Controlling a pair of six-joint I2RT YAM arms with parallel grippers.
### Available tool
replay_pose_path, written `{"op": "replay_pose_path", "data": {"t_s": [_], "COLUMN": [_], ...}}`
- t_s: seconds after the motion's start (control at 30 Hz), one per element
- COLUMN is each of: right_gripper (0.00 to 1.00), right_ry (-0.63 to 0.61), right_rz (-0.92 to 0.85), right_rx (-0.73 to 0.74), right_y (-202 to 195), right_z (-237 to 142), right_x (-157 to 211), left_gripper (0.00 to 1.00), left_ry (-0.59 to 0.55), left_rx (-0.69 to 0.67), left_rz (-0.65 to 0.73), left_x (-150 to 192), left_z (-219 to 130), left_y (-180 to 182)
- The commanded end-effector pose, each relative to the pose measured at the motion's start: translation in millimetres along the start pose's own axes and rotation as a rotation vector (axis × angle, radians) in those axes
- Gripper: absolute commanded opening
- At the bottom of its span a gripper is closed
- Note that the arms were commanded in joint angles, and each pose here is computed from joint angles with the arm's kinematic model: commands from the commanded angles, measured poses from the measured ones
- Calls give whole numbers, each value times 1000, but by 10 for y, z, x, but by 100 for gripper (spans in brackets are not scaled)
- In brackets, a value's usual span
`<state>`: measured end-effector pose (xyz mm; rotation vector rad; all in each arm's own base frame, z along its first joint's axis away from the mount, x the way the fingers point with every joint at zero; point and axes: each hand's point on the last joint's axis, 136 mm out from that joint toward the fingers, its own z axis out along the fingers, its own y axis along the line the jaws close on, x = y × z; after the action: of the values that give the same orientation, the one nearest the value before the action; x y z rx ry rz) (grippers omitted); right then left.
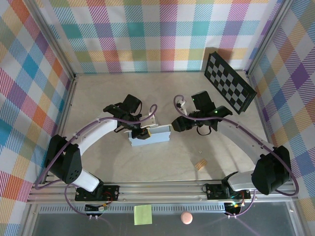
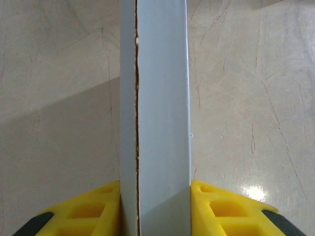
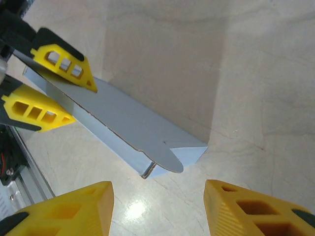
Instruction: Fold the paper box
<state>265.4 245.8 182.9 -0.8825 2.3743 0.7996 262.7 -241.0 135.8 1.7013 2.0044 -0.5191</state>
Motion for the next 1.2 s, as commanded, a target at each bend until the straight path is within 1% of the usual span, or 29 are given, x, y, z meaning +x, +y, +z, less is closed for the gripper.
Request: {"op": "replay_pose_path", "data": {"t_s": [0.0, 0.1, 0.2, 0.33, 0.47, 0.63, 0.73, 0.83, 1.0, 1.07, 1.17], "right_gripper": [52, 51, 49, 43, 34, 27, 25, 21, 14, 12, 10], "right_ry": [26, 39, 57, 79, 93, 93, 94, 92, 98, 97, 89], "right_rz": [-63, -106, -109, -111, -112, -110, -110, -107, -71, -33, 17], "right_rx": [-47, -61, -50, -36, -30, -48, -46, -41, -7, 11, -9], "right_y": [107, 132, 91, 44, 26, 76, 94, 112, 99, 92, 162], "right_z": [16, 77, 121, 175, 205, 237, 247, 253, 236, 231, 250], "right_x": [-25, -40, -51, -43, -27, -26, -37, -61, -98, -112, -133], "left_gripper": [33, 33, 32, 32, 32, 32, 32, 32, 31, 31, 31], "left_ry": [-10, -8, -9, -8, -3, -1, 1, 4, 5, 7, 4], "left_rx": [22, 28, 37, 49, 46, 52, 55, 57, 58, 57, 56], "left_rz": [-17, -19, -27, -28, -26, -26, -24, -23, -24, -23, -24], "left_x": [59, 48, 37, 35, 38, 36, 33, 34, 26, 27, 11], "left_z": [49, 81, 110, 129, 135, 147, 153, 162, 169, 171, 169], "left_y": [-57, -59, -65, -90, -85, -95, -104, -111, -109, -111, -110]}}
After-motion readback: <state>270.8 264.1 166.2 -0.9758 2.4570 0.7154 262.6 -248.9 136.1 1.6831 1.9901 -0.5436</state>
